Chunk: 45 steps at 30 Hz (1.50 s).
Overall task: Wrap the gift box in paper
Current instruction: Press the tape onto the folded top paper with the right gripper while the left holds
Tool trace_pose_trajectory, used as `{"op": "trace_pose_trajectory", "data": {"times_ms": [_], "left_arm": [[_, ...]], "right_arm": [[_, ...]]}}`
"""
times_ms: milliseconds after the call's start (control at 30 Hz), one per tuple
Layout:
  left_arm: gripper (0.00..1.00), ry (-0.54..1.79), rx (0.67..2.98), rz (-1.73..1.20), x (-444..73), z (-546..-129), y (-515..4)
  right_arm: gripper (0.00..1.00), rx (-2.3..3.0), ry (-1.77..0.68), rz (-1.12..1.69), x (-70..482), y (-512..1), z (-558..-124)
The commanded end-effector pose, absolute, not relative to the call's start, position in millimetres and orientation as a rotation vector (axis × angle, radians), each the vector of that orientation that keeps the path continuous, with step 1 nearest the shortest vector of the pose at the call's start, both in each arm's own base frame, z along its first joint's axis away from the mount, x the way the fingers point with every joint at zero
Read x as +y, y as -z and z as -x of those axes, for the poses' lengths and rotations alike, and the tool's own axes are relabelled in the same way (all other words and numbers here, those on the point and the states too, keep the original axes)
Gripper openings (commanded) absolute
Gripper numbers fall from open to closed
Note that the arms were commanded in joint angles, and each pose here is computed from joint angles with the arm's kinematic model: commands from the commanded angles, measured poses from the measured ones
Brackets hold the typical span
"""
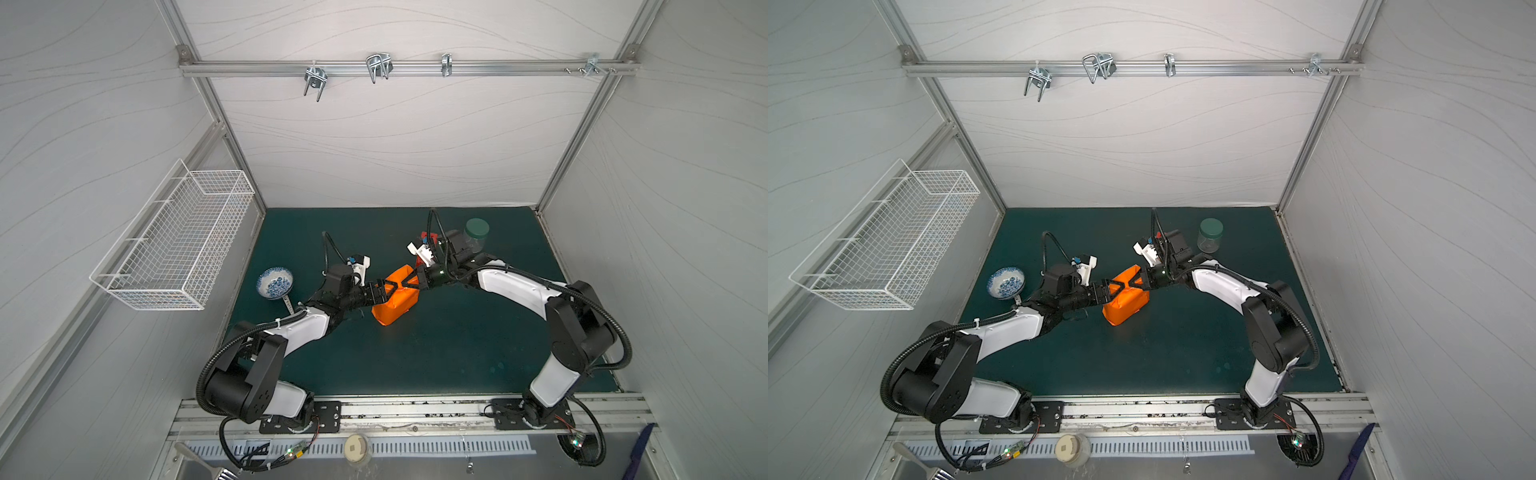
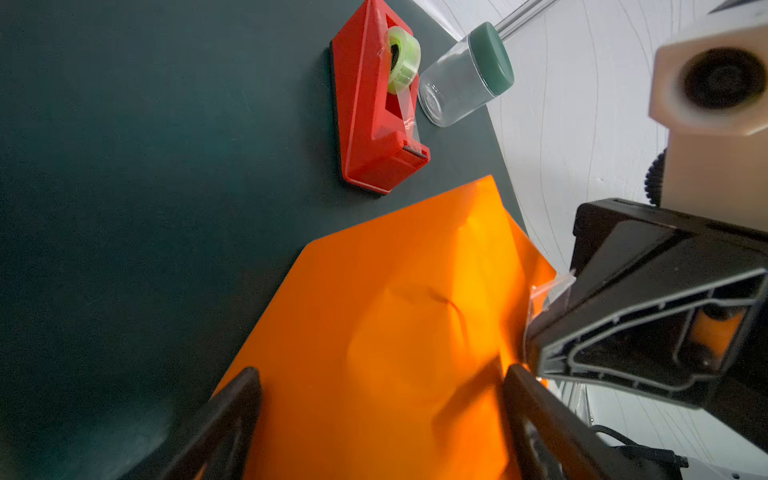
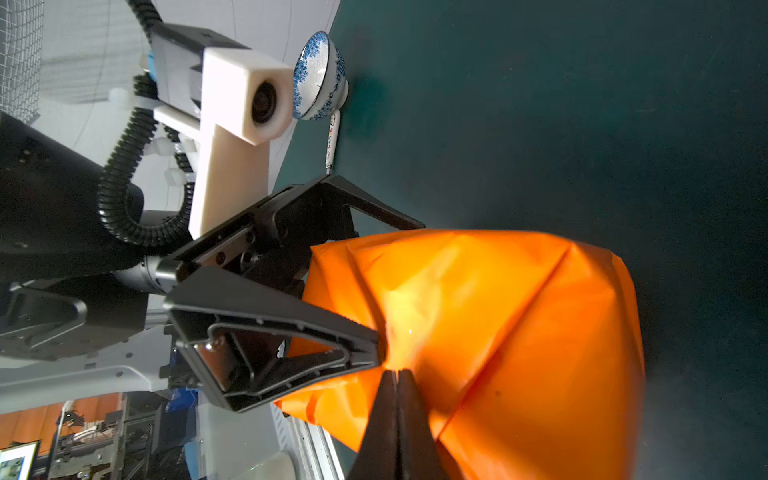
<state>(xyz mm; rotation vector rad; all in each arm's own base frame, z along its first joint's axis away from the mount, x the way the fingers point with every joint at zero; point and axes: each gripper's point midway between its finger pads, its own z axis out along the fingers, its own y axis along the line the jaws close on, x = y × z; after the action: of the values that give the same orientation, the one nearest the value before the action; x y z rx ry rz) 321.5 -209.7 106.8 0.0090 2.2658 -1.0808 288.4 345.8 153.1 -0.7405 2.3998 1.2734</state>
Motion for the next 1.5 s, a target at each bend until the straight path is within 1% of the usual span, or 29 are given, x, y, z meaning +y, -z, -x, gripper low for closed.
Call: {"op": "trace_pose_trajectory", "data": {"times_ms": [0, 233, 567, 767, 1033, 1267, 1467], "left_arm": [[0.92, 0.988, 2.463, 0.033, -195.3, -297.2, -60.1], [0.92, 0.992, 2.463, 0.032, -195.9, -297.5, -59.8], [0.92, 1.001, 2.466, 0.030, -197.1, -297.3, -59.2], [0.92, 1.002, 2.468, 0.030, -197.2, -297.0, -58.9], [0.92, 1.002, 2.468, 0.028, -197.5, -297.7, -58.5], [0.92, 1.007, 2.467, 0.025, -198.2, -297.4, -59.1], [0.92, 1.009, 2.465, 0.024, -198.6, -297.9, -59.5]], "right_arm": [[0.01, 2.412, -1.125, 0.785, 333.7, -139.7, -288.0], [0.07, 2.342, -1.017, 0.866, 334.9, -140.6, -287.9], [0.16, 2.273, -0.958, 0.912, 335.6, -139.4, -292.5], [0.24, 2.277, -0.923, 0.915, 335.7, -134.7, -297.4], [0.33, 2.225, -0.969, 0.881, 346.4, -164.8, -307.7], [0.37, 2.210, -0.969, 0.840, 340.0, -182.6, -314.2], [0.40, 2.167, -1.015, 0.803, 329.7, -204.0, -300.6]]}}
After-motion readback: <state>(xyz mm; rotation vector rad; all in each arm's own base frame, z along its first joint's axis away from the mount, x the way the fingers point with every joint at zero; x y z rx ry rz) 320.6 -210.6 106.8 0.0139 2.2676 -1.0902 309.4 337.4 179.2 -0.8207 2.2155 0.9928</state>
